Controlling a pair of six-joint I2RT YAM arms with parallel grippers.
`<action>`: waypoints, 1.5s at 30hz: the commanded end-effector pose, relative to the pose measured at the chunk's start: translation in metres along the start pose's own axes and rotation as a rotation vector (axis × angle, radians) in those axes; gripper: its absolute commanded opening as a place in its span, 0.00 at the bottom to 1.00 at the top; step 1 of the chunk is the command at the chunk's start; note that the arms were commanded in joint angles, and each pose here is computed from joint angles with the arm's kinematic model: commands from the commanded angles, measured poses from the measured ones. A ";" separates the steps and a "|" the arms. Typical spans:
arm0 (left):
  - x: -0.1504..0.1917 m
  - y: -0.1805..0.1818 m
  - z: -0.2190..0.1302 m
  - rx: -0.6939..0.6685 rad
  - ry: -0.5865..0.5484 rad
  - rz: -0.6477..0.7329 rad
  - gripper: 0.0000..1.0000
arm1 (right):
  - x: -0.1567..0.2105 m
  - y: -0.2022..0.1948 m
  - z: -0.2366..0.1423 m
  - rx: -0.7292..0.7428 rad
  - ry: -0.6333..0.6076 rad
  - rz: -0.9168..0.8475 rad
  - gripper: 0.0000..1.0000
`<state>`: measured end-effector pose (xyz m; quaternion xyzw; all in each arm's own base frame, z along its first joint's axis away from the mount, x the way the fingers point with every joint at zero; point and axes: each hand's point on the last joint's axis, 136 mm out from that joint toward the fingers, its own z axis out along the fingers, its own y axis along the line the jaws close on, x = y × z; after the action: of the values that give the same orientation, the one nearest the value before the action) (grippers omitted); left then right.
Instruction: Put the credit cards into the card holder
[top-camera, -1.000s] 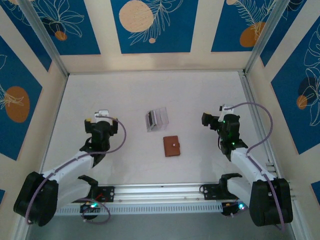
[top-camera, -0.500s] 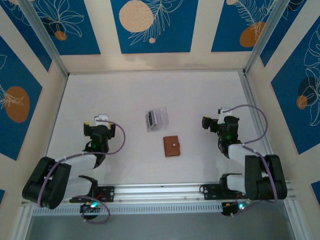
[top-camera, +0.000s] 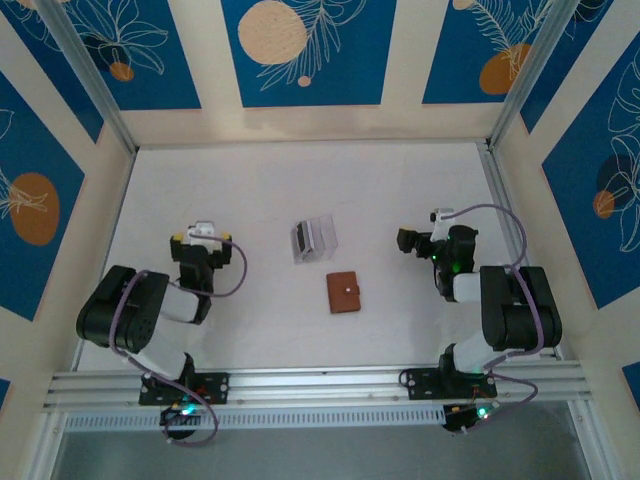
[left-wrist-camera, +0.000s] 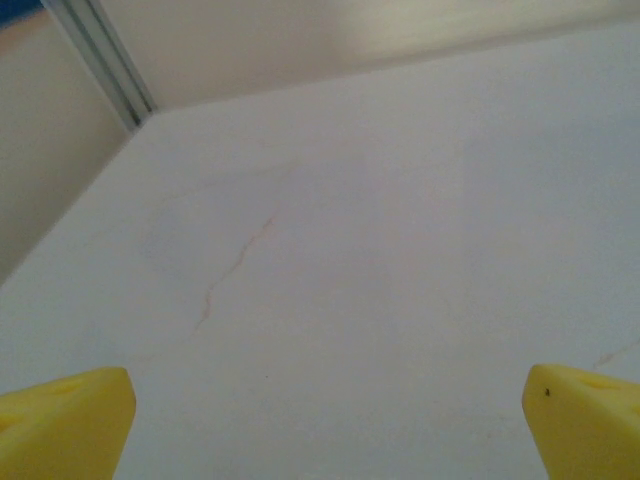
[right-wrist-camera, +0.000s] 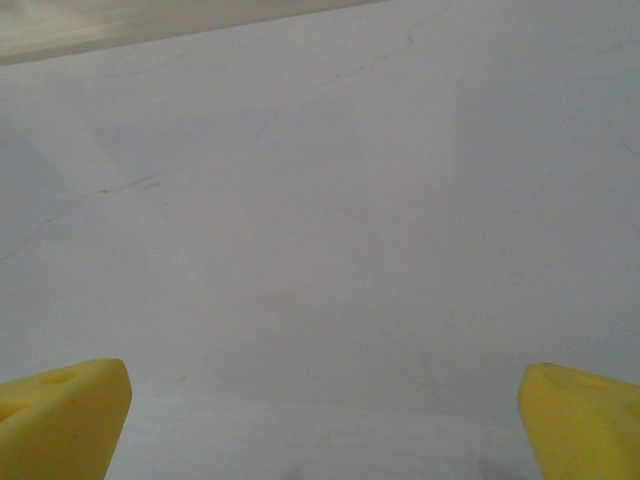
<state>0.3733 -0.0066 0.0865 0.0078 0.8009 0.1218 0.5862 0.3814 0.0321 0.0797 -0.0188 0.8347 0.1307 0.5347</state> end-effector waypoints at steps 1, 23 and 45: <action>-0.012 0.003 0.018 0.077 0.014 -0.090 1.00 | -0.018 0.012 0.004 -0.064 -0.036 -0.053 0.99; -0.013 -0.008 0.018 0.155 0.019 -0.068 1.00 | -0.018 0.004 0.008 0.016 -0.026 -0.052 0.99; -0.014 -0.013 0.018 0.181 0.020 -0.059 1.00 | -0.018 0.003 0.008 0.006 -0.023 -0.042 0.99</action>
<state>0.3900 -0.0127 0.0813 0.0233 0.8221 0.0406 0.5674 0.3886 0.0349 0.0836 -0.0245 0.8370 0.1175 0.5338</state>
